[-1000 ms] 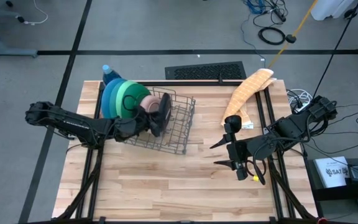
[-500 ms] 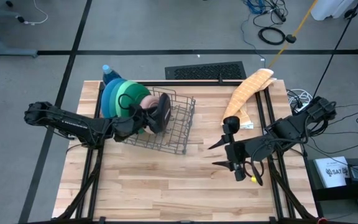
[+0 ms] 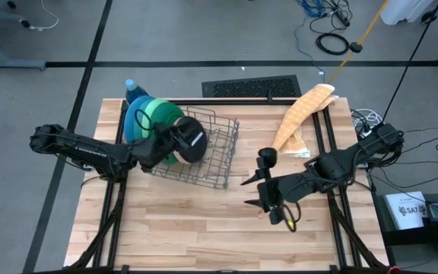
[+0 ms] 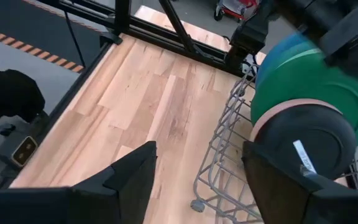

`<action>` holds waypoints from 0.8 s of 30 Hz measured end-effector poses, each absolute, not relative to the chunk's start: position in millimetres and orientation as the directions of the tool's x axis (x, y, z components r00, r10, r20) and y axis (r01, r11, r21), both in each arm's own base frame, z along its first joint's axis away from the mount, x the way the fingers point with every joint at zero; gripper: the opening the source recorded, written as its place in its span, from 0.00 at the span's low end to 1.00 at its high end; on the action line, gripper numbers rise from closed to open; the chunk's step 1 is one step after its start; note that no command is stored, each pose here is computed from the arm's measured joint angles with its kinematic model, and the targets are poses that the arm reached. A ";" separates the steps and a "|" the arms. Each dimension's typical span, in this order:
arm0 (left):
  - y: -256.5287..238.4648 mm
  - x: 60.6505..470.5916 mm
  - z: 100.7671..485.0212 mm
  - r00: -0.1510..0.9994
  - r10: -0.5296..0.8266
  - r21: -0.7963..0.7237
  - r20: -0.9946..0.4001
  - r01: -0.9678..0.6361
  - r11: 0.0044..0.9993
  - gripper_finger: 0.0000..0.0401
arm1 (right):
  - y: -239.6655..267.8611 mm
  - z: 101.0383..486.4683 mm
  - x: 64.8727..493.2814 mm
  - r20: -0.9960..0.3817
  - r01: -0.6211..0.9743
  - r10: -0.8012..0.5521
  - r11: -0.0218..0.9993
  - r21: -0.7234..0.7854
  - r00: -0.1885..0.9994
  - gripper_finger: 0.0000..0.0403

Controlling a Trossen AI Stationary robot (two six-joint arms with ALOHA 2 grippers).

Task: Sort dishes
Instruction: Adjust the dishwasher to the center of the table

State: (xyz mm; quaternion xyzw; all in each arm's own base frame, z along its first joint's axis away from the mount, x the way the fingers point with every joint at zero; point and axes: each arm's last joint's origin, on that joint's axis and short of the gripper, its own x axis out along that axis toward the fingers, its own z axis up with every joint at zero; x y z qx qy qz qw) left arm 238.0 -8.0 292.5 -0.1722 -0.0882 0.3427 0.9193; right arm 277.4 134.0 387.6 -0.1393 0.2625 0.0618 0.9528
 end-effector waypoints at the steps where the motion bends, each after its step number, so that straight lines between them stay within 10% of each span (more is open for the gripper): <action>1: -8.6 238.8 297.8 0.760 0.648 -0.363 0.060 -0.588 0.723 0.49 | 135.0 385.1 281.3 -0.518 -0.192 0.042 0.952 -0.239 0.854 0.57; 11: -40.1 222.6 357.8 0.907 0.402 -0.114 0.123 -0.390 0.914 0.45 | 133.5 362.1 306.5 -0.507 -0.066 -0.124 0.938 -0.341 0.853 0.54; 18: -67.6 182.9 361.7 0.953 0.300 0.131 0.034 -0.302 0.944 0.05 | 127.8 347.4 283.2 -0.405 -0.019 -0.146 0.926 -0.376 0.903 0.18; 24: -76.6 143.8 370.3 0.955 0.293 0.252 0.034 -0.292 0.922 0.01 | 104.6 331.1 234.6 -0.214 0.046 -0.111 0.957 -0.287 0.971 0.03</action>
